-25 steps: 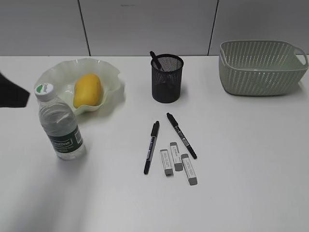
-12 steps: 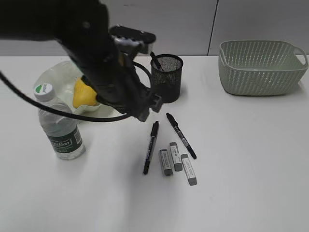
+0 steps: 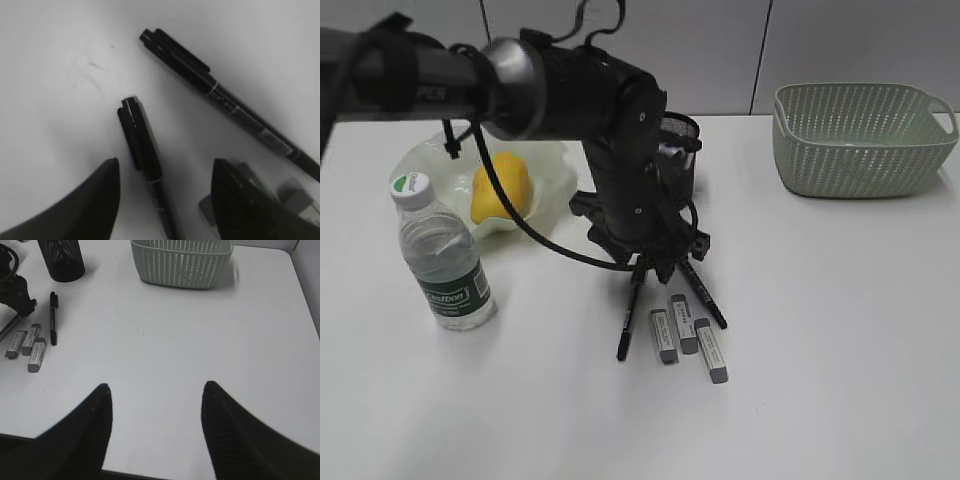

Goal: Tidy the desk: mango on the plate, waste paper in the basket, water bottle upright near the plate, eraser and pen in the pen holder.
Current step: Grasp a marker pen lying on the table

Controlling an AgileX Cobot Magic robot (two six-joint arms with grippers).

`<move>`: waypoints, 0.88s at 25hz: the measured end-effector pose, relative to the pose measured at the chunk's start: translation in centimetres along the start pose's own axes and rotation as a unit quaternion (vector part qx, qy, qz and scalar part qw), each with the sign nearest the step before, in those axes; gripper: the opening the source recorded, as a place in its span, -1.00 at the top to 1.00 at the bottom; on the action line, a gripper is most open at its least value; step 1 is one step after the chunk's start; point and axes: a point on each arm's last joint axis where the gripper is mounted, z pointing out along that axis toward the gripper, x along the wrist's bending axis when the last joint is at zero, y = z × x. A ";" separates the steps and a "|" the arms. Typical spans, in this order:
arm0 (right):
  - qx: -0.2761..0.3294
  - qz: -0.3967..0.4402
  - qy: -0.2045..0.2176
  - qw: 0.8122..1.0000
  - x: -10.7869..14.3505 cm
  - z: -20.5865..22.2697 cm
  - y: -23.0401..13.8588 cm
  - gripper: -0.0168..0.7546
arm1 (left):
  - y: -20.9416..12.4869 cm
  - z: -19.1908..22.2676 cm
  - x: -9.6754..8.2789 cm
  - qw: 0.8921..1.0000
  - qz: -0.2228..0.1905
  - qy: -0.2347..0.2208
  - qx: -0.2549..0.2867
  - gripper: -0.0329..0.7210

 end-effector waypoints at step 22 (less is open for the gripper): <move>0.000 0.000 0.000 1.000 0.0 0.0 0.0 -0.23 | 3.9 -7.3 0.2 0.977 0.016 -0.019 -0.212 0.64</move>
